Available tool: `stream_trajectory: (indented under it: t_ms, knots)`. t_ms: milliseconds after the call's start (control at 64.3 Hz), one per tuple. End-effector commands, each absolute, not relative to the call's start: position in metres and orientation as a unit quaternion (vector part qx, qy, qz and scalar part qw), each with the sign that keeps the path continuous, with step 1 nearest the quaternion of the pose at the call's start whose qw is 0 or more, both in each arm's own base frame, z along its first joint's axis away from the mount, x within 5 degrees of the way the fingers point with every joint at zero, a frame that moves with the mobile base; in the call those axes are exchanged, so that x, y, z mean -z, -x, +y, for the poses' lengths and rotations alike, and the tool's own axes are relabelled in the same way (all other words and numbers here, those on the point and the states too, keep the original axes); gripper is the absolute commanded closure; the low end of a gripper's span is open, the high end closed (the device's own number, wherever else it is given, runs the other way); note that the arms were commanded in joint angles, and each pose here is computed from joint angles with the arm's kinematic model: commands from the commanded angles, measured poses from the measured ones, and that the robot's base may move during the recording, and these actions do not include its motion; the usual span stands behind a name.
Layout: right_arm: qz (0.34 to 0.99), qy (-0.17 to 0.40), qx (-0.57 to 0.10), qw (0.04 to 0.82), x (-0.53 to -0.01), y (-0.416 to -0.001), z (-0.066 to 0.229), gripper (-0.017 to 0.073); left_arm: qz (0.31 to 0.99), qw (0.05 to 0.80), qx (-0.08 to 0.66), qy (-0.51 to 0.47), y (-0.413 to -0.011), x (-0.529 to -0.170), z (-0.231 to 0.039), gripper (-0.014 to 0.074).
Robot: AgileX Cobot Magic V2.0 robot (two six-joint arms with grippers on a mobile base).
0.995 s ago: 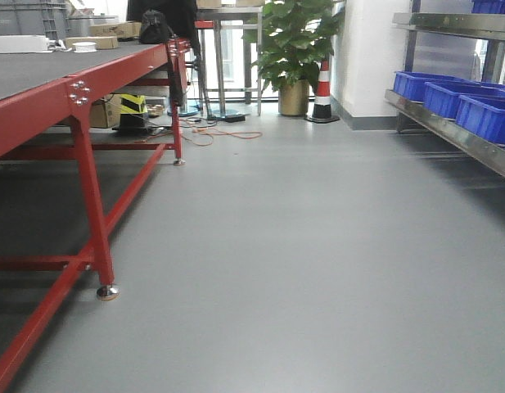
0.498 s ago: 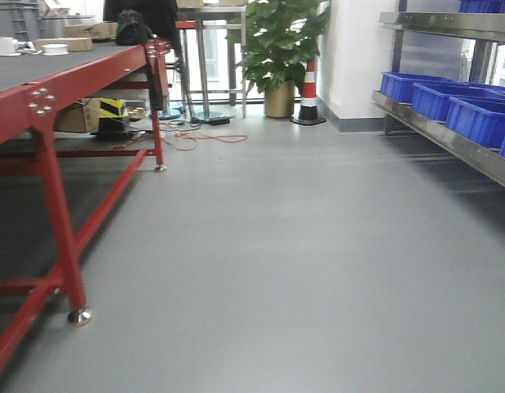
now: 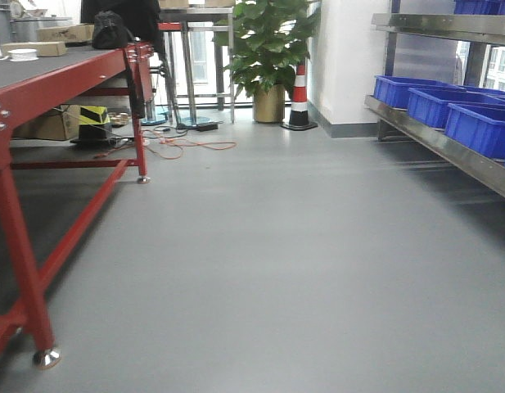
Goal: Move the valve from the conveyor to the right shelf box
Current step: 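Drive the base to the steel shelf of blue bins, holding both valves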
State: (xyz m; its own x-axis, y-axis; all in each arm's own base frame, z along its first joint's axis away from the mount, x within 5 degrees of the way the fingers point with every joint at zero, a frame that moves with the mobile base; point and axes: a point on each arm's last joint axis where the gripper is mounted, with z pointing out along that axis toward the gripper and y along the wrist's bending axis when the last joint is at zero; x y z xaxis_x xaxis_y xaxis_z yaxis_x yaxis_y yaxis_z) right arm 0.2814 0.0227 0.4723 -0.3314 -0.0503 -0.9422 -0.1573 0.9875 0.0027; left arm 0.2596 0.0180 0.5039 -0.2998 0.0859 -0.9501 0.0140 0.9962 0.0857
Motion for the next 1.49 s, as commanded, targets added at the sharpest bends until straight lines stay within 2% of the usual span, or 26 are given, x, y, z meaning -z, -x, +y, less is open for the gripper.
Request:
stream_trajectory:
  t_ms: [0, 1478]
  knots:
    - [0.781, 0.06, -0.04, 0.62, -0.4884, -0.2774, 0.0209, 0.0713, 0.781, 0.624, -0.027, -0.028, -0.2562, -0.5154, 0.0161, 0.0704]
    - [0.781, 0.059, -0.04, 0.621, -0.4886, -0.2775, 0.0209, 0.0713, 0.781, 0.623, -0.028, -0.028, -0.2562, -0.5154, 0.0163, 0.0704]
